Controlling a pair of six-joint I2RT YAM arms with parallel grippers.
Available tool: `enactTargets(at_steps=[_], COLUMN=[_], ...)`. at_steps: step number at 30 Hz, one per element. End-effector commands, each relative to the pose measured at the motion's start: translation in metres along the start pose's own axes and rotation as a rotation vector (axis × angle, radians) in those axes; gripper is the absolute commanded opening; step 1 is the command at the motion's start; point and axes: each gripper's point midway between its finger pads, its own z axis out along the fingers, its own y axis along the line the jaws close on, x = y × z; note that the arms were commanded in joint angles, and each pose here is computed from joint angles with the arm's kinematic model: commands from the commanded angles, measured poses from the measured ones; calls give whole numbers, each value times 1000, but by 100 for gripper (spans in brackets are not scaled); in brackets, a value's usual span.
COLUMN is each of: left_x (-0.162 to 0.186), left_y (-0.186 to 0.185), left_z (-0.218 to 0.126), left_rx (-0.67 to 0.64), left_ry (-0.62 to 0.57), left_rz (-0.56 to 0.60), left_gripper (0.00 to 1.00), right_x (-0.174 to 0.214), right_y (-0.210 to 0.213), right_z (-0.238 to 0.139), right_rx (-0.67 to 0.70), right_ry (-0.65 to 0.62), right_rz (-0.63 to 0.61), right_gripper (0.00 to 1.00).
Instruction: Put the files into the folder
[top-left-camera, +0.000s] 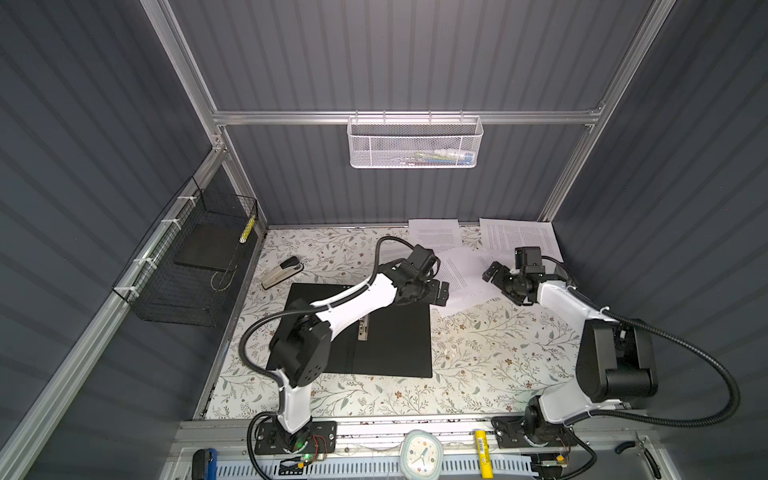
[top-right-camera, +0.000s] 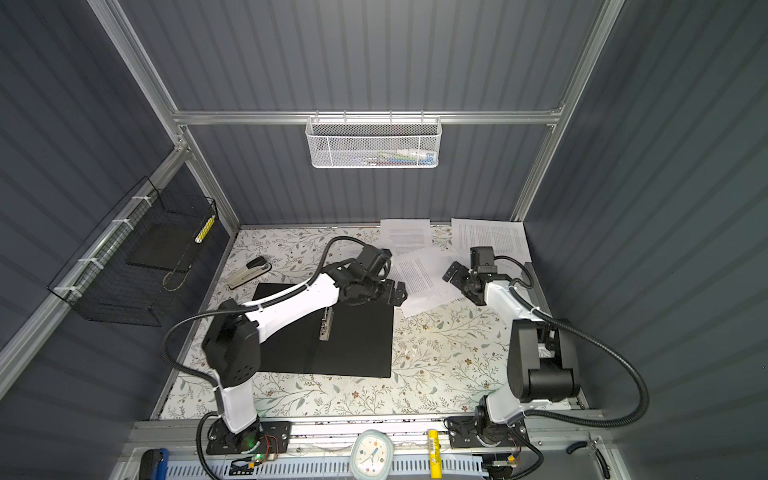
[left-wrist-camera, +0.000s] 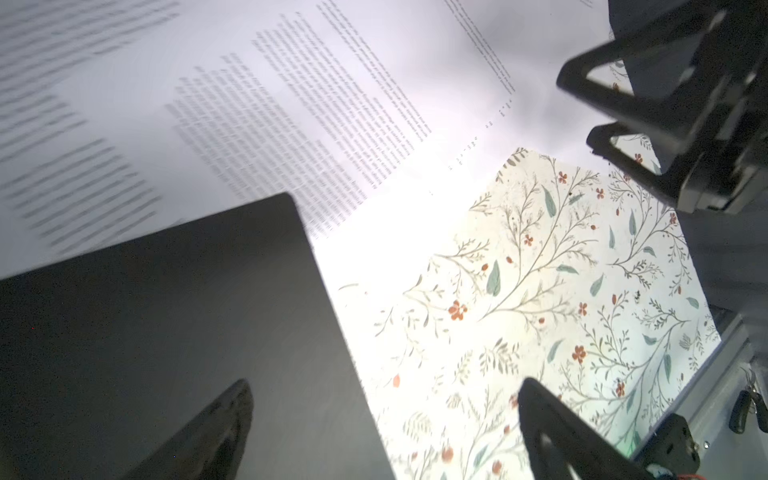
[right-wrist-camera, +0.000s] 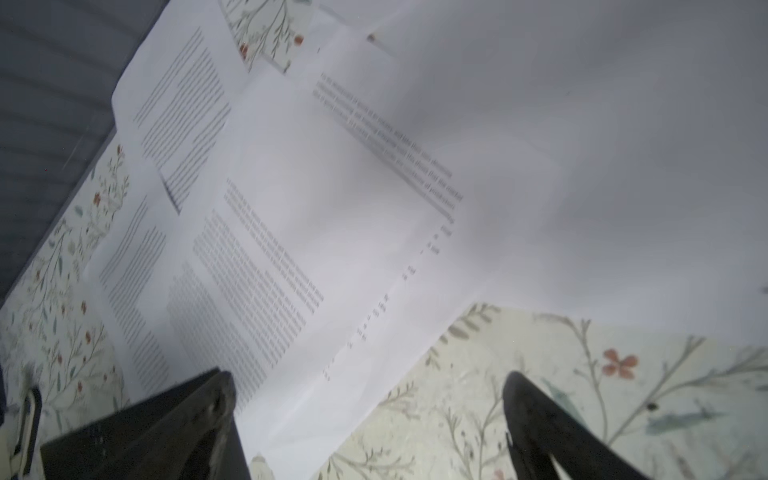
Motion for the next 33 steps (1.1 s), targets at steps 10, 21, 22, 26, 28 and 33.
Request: enactTargets(at_steps=[10,21,22,26,28,33], left_x=[-30,-38,-35,-23,-17,-4], left_y=[-8,13,15,22,25,33], left_z=[81,114,117,124,128,135], left_rx=[68,76,75,70,68,72], left_ry=[43,49,57,89,110,158], left_rz=[43,-2,-2,2,4,-2], left_gripper=[100,100,100,100,100,100], right_x=[-21,-12,-10,-4,-3,3], right_y=[1,4,4,9,11,17], right_z=[62,84,86,94,94,93], right_rx=[37,56,53,28,26,15], right_ry=[137,257,274,301,302,327], right_rz=[-9,16,23,46,45,41], right_gripper=[99,99,99,99,99,99])
